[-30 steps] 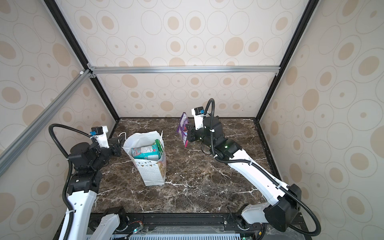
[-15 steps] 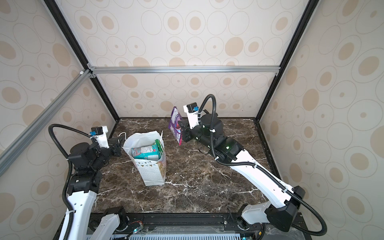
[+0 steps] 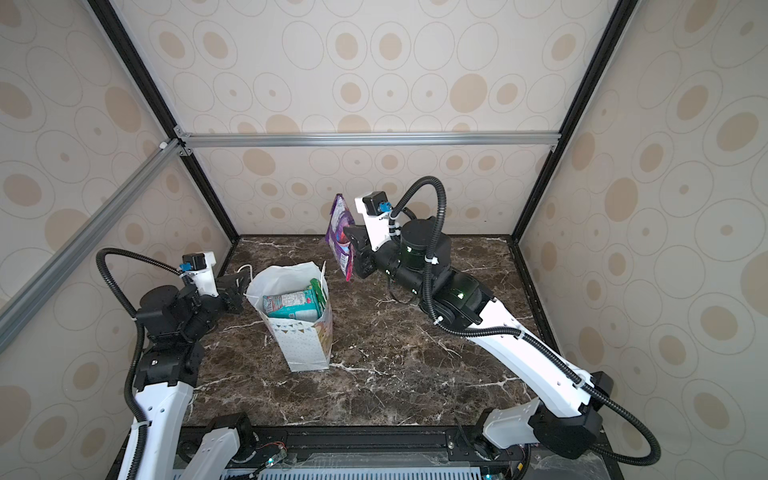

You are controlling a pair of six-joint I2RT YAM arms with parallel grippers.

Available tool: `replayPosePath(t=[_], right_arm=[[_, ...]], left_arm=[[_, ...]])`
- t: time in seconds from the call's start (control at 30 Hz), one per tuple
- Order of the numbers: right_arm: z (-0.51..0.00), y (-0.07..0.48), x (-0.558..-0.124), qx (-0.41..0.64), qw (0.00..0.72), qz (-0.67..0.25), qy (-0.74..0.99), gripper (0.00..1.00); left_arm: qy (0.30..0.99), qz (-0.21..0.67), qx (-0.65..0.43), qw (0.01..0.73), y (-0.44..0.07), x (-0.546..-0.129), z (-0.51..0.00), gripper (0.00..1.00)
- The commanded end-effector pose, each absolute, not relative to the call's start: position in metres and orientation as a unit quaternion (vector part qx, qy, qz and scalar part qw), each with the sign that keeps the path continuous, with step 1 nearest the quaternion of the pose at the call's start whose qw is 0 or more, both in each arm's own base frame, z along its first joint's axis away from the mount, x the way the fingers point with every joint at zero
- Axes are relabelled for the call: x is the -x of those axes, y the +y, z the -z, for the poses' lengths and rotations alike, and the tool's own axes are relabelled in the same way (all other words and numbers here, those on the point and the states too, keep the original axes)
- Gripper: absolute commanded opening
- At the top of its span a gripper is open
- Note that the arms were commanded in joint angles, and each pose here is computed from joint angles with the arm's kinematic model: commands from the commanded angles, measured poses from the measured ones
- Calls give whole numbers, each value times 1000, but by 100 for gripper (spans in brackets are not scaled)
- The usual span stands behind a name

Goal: Place the snacks into the paper bag
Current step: 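Lift the purple packet with the right gripper and raise it high, then carry the purple packet with the right gripper over the paper bag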

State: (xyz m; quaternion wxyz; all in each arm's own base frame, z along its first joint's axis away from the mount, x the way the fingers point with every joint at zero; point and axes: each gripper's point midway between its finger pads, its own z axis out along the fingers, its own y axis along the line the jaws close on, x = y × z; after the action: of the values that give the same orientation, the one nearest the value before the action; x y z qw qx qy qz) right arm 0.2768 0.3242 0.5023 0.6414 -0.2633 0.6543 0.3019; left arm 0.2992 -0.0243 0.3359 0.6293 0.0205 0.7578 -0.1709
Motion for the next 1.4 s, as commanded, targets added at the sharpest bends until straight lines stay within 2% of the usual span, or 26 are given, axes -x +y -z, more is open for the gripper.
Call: replayPosePath(t=[0.0,0.33,0.8,1.17,1.37], right_arm=[[-532,329,-268,272,669,-303,622,0],[-533,360,-249,319,642,-328,615,0],[-478,428,-236,418,548,-298,660,0],[-428,453,-244,449,475,-275,705,0],[-427,460,-245,452,467,-279,707,0]], left_arm=[[747,175,-26,641,-26,-296,-345,0],[746,175,-26,642,-26,-296,-346,0],[745,174,-26,643,-25,-295,-347,0],[745,174,-26,644,-25,-295,-347,0],[745,174,-26,644,-25,-295,-347,0]])
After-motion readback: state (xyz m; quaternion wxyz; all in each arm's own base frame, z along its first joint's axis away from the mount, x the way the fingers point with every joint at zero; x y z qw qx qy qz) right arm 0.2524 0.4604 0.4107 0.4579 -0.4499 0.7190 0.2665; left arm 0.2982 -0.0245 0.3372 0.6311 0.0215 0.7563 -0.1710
